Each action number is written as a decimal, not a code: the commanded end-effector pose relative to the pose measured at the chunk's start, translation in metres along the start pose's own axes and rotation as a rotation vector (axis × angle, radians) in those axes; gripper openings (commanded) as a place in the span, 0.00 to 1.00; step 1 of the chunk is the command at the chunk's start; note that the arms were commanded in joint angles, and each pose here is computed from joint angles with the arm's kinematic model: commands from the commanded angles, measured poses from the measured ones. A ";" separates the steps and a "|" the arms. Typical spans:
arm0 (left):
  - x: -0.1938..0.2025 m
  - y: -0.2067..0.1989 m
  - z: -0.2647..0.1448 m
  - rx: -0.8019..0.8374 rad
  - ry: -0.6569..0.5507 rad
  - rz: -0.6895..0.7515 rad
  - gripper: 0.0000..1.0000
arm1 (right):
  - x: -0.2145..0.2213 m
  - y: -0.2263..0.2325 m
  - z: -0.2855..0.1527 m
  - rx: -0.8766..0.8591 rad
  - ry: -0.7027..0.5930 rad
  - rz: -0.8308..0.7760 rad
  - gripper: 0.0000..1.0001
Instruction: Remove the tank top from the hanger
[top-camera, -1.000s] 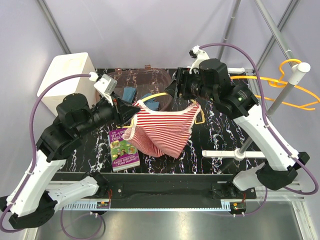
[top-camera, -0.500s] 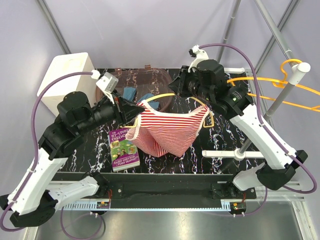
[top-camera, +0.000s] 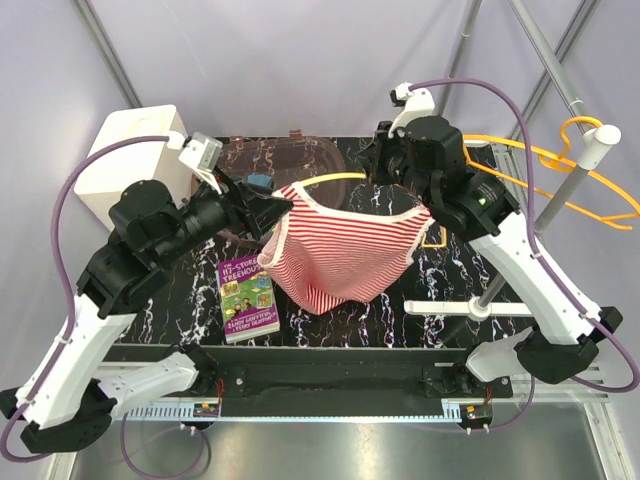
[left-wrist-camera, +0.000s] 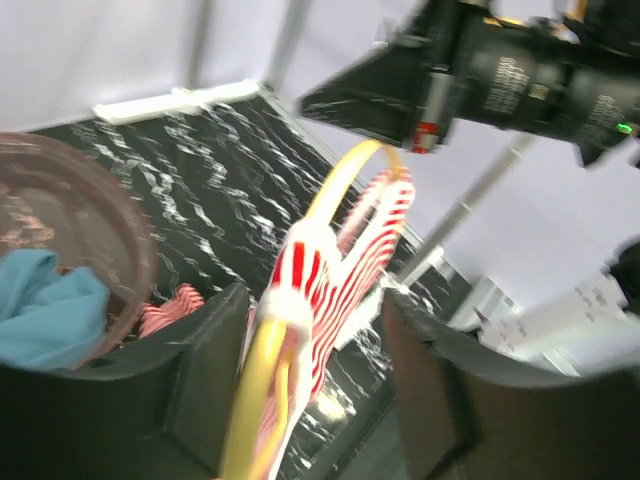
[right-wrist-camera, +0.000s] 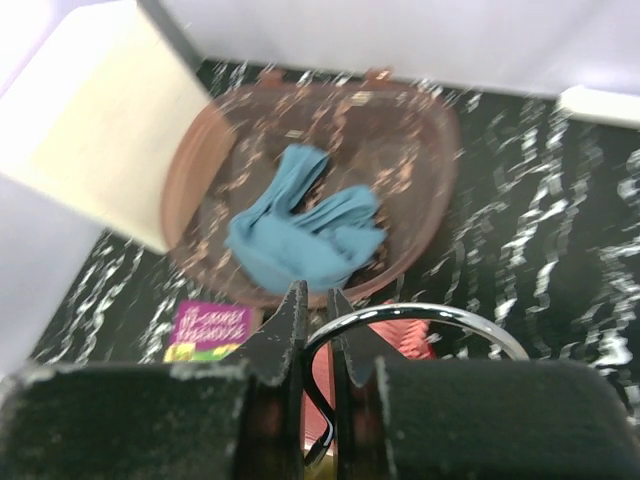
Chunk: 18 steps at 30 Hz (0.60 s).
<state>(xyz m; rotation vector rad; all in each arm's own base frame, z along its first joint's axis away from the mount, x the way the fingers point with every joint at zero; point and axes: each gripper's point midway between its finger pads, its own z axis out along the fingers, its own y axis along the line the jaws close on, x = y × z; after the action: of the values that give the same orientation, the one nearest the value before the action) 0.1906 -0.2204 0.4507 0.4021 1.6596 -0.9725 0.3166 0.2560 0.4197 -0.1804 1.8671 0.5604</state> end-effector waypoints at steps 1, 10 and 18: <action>-0.046 0.007 -0.028 -0.105 -0.197 -0.020 0.65 | -0.057 -0.016 -0.021 0.107 -0.180 -0.023 0.00; -0.033 0.031 -0.055 -0.225 -0.247 -0.082 0.50 | -0.067 -0.026 -0.018 0.197 -0.183 0.003 0.00; 0.037 0.036 -0.002 -0.152 -0.030 -0.151 0.58 | -0.070 -0.019 -0.017 0.172 -0.166 0.017 0.00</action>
<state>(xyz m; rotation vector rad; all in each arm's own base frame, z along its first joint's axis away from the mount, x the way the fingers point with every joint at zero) 0.1942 -0.1776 0.4253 0.1140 1.6676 -0.8912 0.3388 0.2280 0.4507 -0.0719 1.8190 0.3631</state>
